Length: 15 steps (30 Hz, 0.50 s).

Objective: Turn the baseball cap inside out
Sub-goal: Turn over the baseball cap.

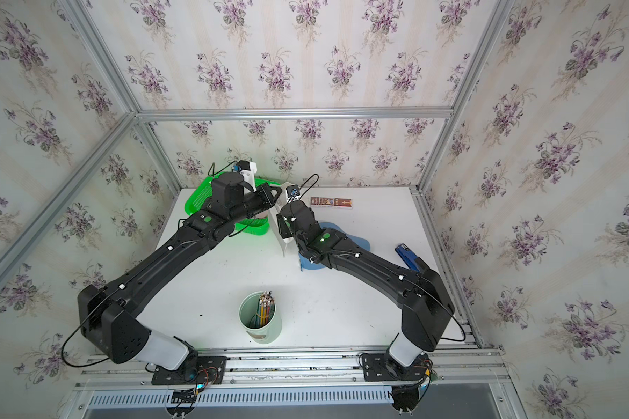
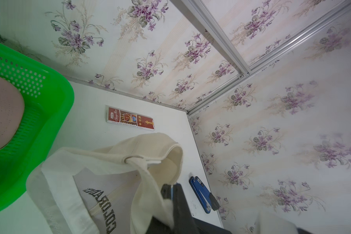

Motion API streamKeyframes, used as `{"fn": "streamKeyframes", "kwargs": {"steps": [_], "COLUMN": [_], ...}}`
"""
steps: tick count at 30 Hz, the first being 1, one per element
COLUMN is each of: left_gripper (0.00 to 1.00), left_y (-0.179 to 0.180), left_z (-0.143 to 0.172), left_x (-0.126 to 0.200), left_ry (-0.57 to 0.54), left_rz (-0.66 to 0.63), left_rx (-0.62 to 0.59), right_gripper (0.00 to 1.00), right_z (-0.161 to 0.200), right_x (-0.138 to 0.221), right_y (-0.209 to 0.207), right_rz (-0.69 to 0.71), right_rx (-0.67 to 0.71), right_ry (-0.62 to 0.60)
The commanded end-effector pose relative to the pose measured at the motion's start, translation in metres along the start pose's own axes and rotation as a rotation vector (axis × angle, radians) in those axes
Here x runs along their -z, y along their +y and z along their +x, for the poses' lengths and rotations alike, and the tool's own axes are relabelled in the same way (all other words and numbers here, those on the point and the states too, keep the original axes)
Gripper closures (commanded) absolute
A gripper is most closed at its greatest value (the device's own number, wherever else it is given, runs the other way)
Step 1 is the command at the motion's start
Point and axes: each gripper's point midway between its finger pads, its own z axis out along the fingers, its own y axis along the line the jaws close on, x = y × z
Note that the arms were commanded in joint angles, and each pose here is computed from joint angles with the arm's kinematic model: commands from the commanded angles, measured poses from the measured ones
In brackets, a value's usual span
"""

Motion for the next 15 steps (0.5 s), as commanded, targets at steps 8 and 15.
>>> {"fn": "streamKeyframes", "kwargs": {"steps": [8, 15], "left_gripper": [1.0, 0.62], "left_y": [0.007, 0.009], "left_z": [-0.001, 0.011], "left_x": [0.02, 0.007], "left_ry": [-0.075, 0.053], "left_rz": [-0.095, -0.138], "left_rx": [-0.077, -0.269], "right_gripper": [0.89, 1.0], "right_z": [-0.022, -0.023], "right_x": [0.008, 0.006], "right_y": [-0.043, -0.019], "right_rz": [0.152, 0.017], "right_rx": [-0.081, -0.056], "right_ry": [-0.13, -0.106]}}
